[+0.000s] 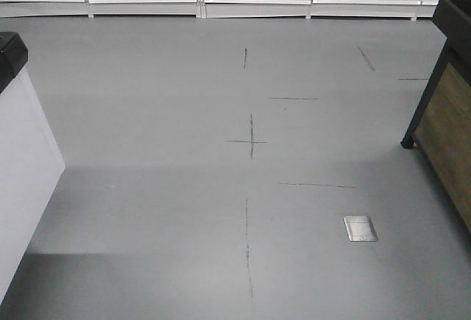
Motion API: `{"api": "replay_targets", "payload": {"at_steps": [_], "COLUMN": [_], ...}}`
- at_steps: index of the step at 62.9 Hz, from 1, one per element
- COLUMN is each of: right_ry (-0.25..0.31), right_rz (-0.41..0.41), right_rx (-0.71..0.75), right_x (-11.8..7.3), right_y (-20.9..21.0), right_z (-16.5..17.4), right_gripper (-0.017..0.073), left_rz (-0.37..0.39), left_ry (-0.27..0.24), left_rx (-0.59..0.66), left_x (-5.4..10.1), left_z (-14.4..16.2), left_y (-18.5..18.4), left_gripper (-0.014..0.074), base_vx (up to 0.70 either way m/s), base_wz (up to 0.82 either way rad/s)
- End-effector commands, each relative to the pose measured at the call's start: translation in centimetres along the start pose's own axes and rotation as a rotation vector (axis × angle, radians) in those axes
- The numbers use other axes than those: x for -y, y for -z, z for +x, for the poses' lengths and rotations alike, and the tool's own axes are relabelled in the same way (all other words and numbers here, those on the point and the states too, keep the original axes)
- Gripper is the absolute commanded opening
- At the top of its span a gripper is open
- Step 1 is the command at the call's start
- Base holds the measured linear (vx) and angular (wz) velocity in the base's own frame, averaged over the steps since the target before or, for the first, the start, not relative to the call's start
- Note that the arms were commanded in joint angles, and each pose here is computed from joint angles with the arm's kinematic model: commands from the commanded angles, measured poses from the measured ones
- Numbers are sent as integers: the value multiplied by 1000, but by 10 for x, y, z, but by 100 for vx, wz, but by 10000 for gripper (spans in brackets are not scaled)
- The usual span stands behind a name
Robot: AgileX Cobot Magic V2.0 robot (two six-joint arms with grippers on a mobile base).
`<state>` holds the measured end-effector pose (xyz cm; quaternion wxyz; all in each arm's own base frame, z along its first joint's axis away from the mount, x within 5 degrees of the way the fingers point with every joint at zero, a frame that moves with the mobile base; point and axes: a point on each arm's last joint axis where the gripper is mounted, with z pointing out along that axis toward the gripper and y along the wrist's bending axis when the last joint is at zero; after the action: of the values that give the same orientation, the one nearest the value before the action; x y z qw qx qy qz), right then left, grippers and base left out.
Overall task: Pick three apples into basket with both arms
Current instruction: 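Drive the base forward across the grey floor toward the fruit tables, then turn the base toward the fruit table holding the light-blue basket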
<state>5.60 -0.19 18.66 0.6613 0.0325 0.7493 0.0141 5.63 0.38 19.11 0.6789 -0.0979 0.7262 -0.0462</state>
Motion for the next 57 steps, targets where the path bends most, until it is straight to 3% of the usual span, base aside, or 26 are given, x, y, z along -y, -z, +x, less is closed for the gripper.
{"api": "replay_targets", "payload": {"at_steps": [1,57], "right_ry": [17,17], "right_rz": [-11,-11], "right_rx": [72,72], "right_x": [-1,-1], "right_y": [0,0], "right_z": [-3,-3], "right_gripper": [-5,-5], "left_rz": [32,32], "left_ry": [4,4], "left_rx": [115,115], "left_x": [4,4], "left_z": [-16,-16], "left_y": [3,3], "left_gripper": [-6,-6], "base_vx": [19,20], "base_wz": [-9,-13]}}
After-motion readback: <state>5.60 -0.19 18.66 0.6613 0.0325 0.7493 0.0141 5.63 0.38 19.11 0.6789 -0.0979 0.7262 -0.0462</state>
